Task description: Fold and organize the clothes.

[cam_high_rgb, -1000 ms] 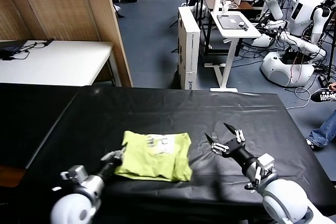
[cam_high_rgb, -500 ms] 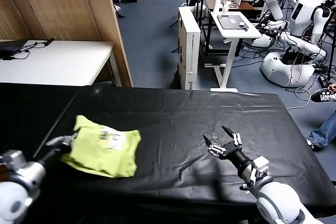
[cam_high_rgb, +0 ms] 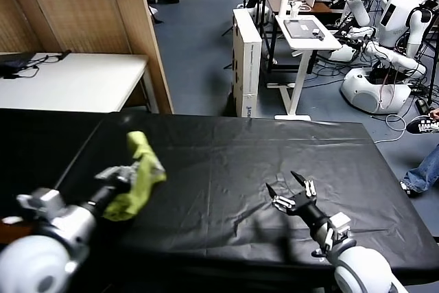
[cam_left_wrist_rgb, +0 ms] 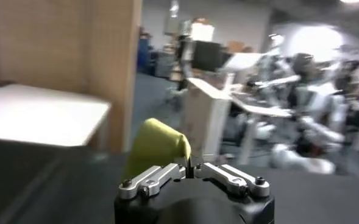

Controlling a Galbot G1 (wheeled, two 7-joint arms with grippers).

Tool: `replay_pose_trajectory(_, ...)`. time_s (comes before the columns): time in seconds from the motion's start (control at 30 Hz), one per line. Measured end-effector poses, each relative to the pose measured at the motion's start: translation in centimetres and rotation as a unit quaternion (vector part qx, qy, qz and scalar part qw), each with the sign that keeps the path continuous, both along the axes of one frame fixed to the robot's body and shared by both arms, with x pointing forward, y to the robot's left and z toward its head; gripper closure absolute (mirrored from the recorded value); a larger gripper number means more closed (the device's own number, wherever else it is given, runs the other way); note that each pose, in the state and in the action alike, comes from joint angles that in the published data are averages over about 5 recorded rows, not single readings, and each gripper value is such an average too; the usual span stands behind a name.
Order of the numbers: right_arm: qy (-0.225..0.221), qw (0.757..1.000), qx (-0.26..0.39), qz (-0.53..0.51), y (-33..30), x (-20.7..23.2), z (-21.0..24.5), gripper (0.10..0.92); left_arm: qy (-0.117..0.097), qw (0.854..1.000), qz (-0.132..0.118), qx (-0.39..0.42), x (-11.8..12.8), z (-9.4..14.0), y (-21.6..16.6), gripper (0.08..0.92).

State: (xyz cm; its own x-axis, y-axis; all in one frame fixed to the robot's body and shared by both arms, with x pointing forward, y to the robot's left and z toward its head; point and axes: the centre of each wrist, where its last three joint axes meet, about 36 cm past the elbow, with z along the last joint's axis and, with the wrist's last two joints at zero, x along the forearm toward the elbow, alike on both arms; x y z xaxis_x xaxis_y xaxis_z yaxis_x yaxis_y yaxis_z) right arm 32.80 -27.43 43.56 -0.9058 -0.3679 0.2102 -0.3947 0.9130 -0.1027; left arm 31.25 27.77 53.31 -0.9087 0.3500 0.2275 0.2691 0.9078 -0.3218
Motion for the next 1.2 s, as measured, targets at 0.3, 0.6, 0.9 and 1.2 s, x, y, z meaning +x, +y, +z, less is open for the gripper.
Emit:
replay_pose_trajectory(0.3, 0.009, 1.0, 0.001, 0.013, 0.9, -0.4, 0.6, 0.115, 0.072, 0.995, -0.024, -0.071, 2.7, -7.6, -8.1, 0.83)
replay_pose_trajectory(0.6, 0.086, 0.994, 0.064, 0.035, 2.6, 0.1, 1.0, 0.115, 0.079, 0.992, -0.063, -0.075, 1.7, -8.1, -10.5, 0.436)
replay_pose_trajectory(0.9, 0.185, 0.972, 0.136, 0.042, 5.3, 0.5, -0.1, 0.115, 0.05, 0.998, -0.031, -0.023, 1.1, -7.8, -7.7, 0.097)
replay_pose_trajectory(1.2, 0.223, 0.956, 0.18, 0.06, 8.5, 1.6, -1.9, 0.15, 0.04, 0.999, -0.009, 0.011, 0.7, -8.2, -6.4, 0.093)
